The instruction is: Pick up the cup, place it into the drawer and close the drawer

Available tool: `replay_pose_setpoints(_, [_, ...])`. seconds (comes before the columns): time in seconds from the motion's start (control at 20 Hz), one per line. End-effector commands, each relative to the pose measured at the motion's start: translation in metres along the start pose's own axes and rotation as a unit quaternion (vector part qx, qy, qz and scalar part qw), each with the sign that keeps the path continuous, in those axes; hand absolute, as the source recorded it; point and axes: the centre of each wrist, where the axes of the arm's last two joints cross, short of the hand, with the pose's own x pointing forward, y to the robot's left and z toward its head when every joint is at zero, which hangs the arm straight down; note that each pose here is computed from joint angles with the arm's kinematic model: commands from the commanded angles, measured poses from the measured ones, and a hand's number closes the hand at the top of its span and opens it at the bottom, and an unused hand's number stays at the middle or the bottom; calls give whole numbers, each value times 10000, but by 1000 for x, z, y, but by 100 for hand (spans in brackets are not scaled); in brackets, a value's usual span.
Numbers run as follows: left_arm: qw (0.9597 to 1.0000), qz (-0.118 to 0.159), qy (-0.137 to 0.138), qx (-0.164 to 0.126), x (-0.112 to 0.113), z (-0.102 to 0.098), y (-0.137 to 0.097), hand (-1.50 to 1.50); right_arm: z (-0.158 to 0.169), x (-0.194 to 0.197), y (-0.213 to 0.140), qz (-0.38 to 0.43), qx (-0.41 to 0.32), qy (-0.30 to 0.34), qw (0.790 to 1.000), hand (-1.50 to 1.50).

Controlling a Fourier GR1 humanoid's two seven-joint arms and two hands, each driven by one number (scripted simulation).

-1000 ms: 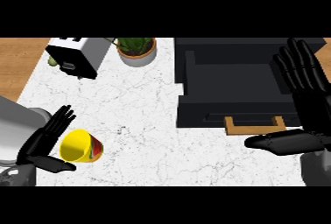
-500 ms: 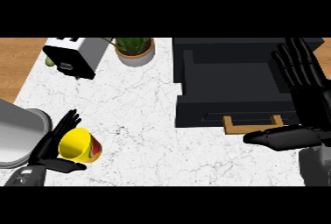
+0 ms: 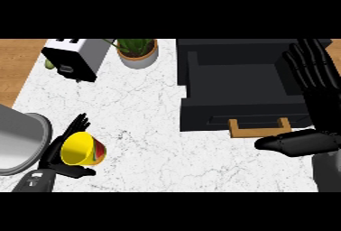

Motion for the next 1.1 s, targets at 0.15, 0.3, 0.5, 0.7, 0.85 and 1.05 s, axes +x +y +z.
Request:
replay_pose_setpoints(0.15, [9947, 642, -650, -470, -1, -13, -10, -150, 4, -8, -6, 57, -12, 43, 10000, -150])
replay_pose_setpoints(0.3, [9930, 787, -601, -637, -14, -3, -26, -150, -3, 0, -3, 87, 21, 33, 10000, -150])
replay_pose_setpoints(0.5, [9846, 1293, -643, -986, -5, -21, -27, 150, -5, -2, 1, 48, -14, 88, 9999, -150])
replay_pose_setpoints(0.7, [9841, 790, -1429, -705, -9, -27, -51, 150, 10, -6, -8, 98, -40, 144, 9998, -150])
replay_pose_setpoints(0.85, [9840, 104, -1774, -143, 3, -43, -43, 150, -1, -1, -2, 140, 15, 67, 9999, -150])
replay_pose_setpoints(1.05, [9746, -433, -1786, 1278, 4, -46, -45, 150, -7, -4, -11, 89, -82, 124, 9998, -150])
